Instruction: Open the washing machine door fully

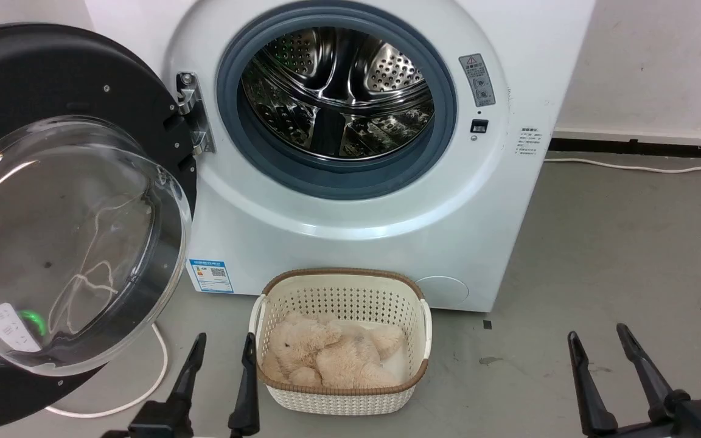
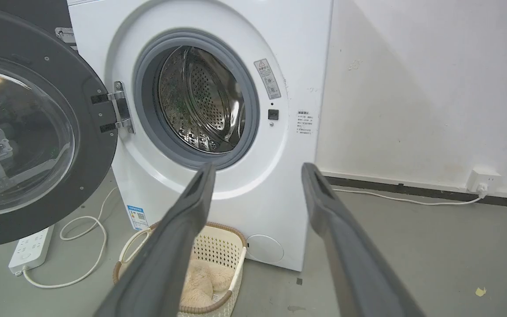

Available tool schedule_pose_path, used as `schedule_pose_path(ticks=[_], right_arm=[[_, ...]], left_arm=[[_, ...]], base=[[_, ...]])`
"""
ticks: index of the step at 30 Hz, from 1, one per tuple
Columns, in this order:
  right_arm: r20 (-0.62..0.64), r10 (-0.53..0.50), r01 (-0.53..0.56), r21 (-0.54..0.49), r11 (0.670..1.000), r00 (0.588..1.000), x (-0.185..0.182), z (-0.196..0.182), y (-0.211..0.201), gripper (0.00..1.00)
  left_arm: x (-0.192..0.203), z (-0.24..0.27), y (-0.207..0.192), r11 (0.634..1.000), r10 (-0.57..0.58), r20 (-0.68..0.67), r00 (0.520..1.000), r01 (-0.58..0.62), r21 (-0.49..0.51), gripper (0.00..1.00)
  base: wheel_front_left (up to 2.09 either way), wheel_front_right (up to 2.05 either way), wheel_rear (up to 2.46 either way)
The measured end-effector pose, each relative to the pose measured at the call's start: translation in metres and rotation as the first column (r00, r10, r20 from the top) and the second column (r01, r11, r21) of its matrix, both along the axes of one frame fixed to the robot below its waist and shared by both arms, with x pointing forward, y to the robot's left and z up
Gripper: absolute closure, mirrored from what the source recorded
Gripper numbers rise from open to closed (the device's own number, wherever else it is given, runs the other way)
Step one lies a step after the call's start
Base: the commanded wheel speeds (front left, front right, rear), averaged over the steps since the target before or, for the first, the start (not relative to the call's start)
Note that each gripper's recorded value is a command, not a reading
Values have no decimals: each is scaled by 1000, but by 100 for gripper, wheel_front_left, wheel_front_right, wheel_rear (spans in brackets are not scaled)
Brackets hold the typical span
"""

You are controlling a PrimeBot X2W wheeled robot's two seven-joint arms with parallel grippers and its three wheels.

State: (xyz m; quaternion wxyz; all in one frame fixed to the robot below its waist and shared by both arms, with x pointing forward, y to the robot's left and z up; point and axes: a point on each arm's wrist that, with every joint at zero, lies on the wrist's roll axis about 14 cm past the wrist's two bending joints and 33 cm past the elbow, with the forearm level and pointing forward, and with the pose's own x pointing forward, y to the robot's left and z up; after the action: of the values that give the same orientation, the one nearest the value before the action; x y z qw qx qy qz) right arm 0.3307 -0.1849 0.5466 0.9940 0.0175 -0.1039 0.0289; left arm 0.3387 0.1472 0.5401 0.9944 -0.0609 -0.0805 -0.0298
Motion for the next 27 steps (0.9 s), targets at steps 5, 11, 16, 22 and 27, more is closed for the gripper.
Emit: schedule_pose_path(ticks=[5, 11, 16, 22, 27], right_arm=[[-17, 5, -5, 9, 1000, 1000, 0, -6, 1, 0], [-34, 6, -5, 19, 1000, 999, -1, -11, 2, 0], [-41, 8, -7, 24, 1000, 999, -1, -13, 3, 0], [-42, 9, -8, 29, 1000, 999, -1, -14, 3, 0], [-45, 10, -8, 29, 1000, 999, -1, -15, 3, 0]], left_arm=[[-4, -8, -4, 1000, -1, -19, 1000, 1, 11, 0], [-3, -16, -2, 999, 12, -42, 999, -11, 40, 0], [-3, -19, 0, 998, 15, -46, 999, -13, 54, 0], [-2, -19, 1, 998, 22, -46, 999, -20, 51, 0], [-2, -19, -2, 999, 17, -46, 999, -14, 49, 0]], base=[[0, 0, 0], [0, 0, 0], [0, 0, 0], [0, 0, 0], [0, 0, 0]])
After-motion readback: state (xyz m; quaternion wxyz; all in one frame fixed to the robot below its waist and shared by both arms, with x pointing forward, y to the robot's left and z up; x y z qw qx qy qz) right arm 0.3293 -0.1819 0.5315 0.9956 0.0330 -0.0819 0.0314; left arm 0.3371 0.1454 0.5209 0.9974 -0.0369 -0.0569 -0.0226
